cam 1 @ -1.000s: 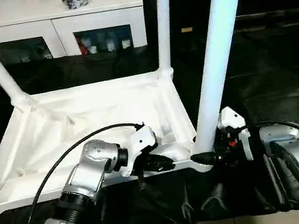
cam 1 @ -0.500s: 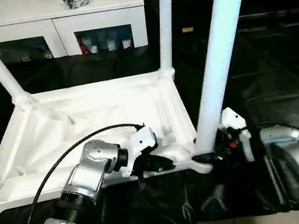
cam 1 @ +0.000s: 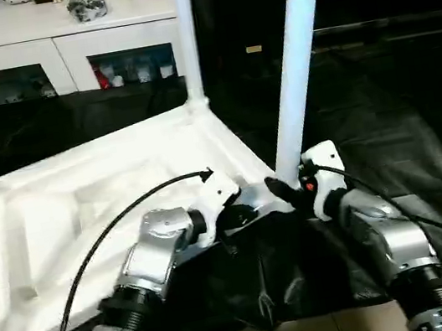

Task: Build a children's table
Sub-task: Rotate leg to tighten

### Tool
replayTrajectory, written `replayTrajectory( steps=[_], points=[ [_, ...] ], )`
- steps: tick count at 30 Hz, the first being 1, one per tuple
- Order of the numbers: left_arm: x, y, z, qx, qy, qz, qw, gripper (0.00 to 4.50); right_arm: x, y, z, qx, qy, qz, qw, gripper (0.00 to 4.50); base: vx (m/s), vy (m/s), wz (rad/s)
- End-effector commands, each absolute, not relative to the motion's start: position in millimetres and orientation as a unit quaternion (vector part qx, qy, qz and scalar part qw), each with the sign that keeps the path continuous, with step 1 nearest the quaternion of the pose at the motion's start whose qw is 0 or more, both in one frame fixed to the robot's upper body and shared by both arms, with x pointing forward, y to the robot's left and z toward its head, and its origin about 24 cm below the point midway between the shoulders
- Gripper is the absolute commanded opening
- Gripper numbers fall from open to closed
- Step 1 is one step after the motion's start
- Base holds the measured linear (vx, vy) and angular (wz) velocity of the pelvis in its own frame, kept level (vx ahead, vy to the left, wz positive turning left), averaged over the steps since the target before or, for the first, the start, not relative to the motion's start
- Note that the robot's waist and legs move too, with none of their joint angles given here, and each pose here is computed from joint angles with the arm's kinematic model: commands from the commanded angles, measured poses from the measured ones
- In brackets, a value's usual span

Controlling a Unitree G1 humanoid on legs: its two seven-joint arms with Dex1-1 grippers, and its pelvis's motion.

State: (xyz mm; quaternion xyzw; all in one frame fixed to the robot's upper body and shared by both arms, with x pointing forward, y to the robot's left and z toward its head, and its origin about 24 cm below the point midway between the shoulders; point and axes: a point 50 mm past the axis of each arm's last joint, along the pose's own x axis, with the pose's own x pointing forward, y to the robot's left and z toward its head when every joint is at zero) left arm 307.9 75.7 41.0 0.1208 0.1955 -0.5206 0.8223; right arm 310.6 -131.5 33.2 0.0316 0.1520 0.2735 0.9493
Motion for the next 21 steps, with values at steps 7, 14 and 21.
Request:
replayTrajectory(
  steps=[7,14,21],
  points=[
    [297.7,36.6,59.1,0.11,0.133,-0.597,0.783,0.0,302.2,-100.4,36.3,0.032,0.153,0.376,0.913,3.65,0.0,0.0,0.0],
    [300.6,54.7,62.4,0.124,0.129,-0.623,0.761,0.0,292.2,-127.9,45.6,-0.024,0.152,0.467,0.871,3.65,0.0,0.0,0.0],
    [294.9,71.1,63.7,0.129,0.142,-0.676,0.712,0.0,278.4,-138.2,53.2,-0.044,0.169,0.573,0.801,3.51,0.0,0.0,0.0]
  ],
)
